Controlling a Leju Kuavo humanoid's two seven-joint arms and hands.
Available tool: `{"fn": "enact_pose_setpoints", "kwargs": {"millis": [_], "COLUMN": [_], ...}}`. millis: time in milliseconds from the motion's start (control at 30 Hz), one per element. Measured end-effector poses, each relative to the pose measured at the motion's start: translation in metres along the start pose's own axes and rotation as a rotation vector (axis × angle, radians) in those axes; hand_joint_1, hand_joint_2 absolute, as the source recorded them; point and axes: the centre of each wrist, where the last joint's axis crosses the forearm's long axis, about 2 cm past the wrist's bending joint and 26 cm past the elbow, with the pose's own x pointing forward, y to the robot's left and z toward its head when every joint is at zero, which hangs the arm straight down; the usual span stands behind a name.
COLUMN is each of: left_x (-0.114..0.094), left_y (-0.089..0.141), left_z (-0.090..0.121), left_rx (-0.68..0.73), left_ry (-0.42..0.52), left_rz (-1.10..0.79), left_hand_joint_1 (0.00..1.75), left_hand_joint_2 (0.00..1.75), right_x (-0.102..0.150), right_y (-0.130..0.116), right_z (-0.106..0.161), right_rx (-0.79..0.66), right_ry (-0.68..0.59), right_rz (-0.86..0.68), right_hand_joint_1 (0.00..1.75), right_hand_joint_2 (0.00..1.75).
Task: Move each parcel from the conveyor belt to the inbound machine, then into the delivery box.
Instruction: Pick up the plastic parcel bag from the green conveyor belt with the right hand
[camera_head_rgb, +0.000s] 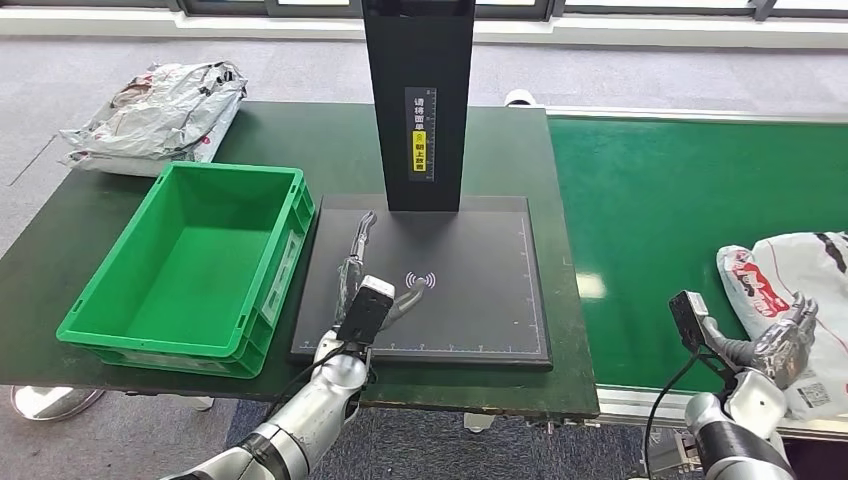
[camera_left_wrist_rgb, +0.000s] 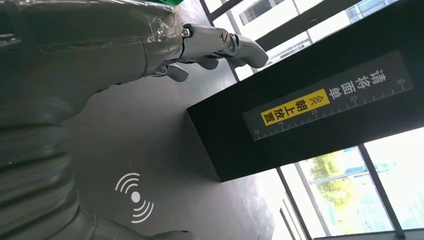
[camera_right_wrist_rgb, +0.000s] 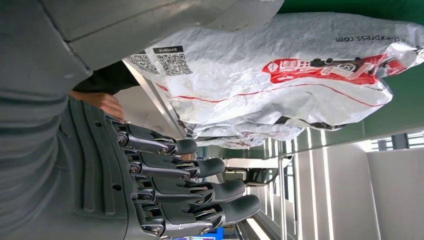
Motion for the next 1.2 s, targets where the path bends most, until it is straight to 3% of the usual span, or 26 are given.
{"fn": "enact_pose_setpoints", "kwargs": {"millis": [300, 1200], "left_x": [0.001, -0.001], "left_y": [0.000, 0.006], "left_z": [0.001, 0.002], "left_rx": [0.020, 0.054], "left_ry": [0.002, 0.016], "left_rz": [0.040, 0.071], "left_hand_joint_1": [0.00, 0.00], "left_hand_joint_2": [1.75, 1.75], "right_x": [-0.015, -0.021], "right_y": [0.001, 0.009], "right_z": [0.000, 0.008], "right_rx": [0.003, 0.060], "right_ry": [0.030, 0.081], "right_rz": [0.009, 0.053], "right_hand_joint_1": [0.00, 0.00], "right_hand_joint_2": [1.75, 1.75]}}
